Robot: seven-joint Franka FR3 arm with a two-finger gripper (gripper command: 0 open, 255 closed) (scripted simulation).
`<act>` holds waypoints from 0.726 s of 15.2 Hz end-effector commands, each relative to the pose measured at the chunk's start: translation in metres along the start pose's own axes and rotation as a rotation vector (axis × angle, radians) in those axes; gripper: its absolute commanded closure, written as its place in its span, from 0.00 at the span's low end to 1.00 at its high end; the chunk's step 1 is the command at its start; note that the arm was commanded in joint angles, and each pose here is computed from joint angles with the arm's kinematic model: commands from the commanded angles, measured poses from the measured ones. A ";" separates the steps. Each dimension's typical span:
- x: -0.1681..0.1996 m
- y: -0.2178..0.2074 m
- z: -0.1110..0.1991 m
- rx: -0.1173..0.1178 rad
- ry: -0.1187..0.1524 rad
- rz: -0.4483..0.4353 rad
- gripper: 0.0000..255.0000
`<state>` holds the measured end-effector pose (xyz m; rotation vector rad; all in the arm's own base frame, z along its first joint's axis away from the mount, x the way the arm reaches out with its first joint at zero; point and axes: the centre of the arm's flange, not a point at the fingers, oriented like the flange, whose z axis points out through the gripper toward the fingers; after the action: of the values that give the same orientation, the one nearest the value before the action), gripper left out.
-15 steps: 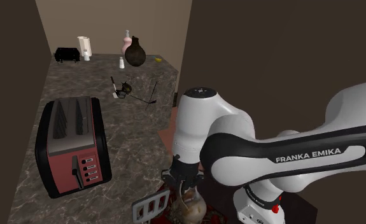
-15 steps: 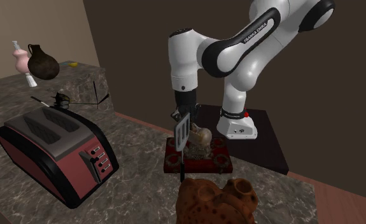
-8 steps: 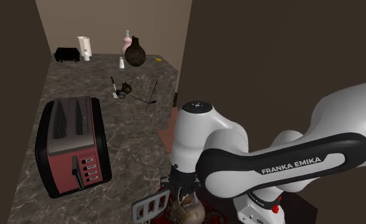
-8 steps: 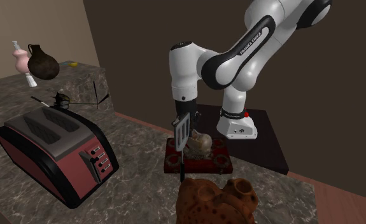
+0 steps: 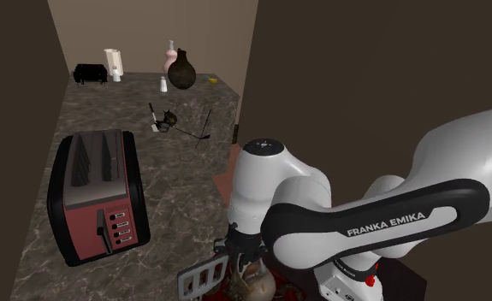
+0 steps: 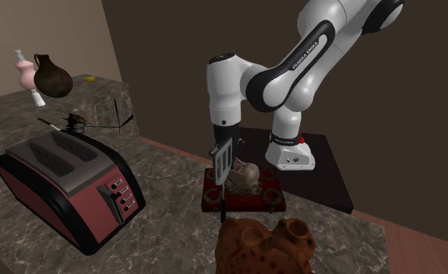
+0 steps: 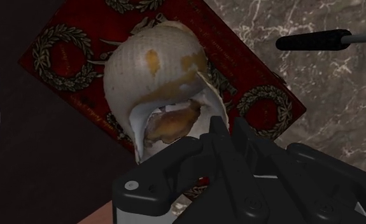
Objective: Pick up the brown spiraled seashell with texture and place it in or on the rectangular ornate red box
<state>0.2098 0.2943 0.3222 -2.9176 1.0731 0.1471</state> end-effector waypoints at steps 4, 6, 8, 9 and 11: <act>0.000 0.004 0.003 -0.012 -0.002 0.000 0.00; 0.001 0.002 0.004 -0.012 -0.002 0.000 0.00; 0.001 0.002 -0.022 -0.012 -0.002 0.000 0.00; 0.001 0.002 -0.035 -0.012 -0.002 0.000 0.00; 0.001 0.002 -0.046 -0.012 -0.002 0.000 0.00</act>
<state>0.2151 0.2910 0.3607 -2.9263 1.0761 0.1564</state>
